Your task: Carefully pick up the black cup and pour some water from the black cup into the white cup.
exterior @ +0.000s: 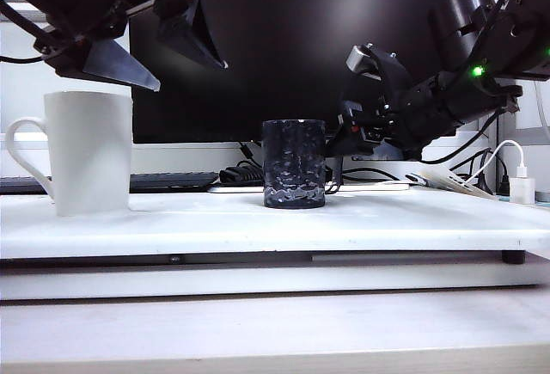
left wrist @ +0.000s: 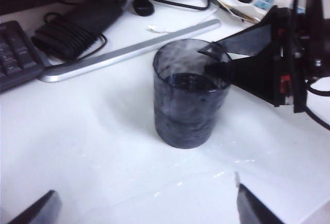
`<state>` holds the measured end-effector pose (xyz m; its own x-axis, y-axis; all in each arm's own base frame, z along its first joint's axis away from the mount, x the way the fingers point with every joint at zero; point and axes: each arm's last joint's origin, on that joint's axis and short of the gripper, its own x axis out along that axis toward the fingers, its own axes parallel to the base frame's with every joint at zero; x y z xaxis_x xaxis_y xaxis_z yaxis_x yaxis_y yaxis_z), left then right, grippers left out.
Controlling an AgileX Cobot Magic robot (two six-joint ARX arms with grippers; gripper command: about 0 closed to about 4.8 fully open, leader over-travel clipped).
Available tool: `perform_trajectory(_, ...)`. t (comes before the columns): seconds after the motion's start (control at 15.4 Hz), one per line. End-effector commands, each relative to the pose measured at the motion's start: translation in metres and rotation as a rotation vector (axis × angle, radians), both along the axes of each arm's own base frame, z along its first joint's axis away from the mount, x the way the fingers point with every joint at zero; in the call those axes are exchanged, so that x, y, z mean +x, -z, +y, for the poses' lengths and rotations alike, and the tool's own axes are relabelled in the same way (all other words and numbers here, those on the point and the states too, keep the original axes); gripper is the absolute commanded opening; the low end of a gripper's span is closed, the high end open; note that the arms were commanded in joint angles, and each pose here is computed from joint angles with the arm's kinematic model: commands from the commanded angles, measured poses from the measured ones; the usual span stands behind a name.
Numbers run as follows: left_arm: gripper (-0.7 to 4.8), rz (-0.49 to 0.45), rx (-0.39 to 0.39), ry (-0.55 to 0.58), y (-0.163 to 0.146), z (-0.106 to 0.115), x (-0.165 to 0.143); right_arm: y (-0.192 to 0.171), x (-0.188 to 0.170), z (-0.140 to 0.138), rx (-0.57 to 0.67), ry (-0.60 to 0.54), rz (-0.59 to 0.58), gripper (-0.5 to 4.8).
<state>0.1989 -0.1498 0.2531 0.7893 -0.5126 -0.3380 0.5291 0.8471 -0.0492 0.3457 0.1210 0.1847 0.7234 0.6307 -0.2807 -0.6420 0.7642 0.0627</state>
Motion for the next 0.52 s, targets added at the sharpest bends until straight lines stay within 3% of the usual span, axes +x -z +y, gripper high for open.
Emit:
perform_trajectory(0.06,4.79,-0.016,-0.001,-0.014,-0.0031,0.0003,0.0007,-0.0023,0.0009,0.0011,0.011,-0.002,-0.020,1.22)
perform_trajectory(0.19,4.79,-0.017,0.000,-0.018,-0.0031,0.0004,0.0007,-0.0025,0.0009,0.0011,0.012,-0.003,-0.022,1.11)
perform_trajectory(0.39,4.79,-0.017,0.001,-0.019,-0.0031,0.0004,0.0007,-0.0025,0.0009,0.0011,0.012,-0.003,-0.022,0.04)
perform_trajectory(0.52,4.79,-0.026,0.012,-0.054,-0.0033,0.0014,0.0013,-0.0027,0.0009,0.0011,0.014,-0.002,-0.021,-0.01)
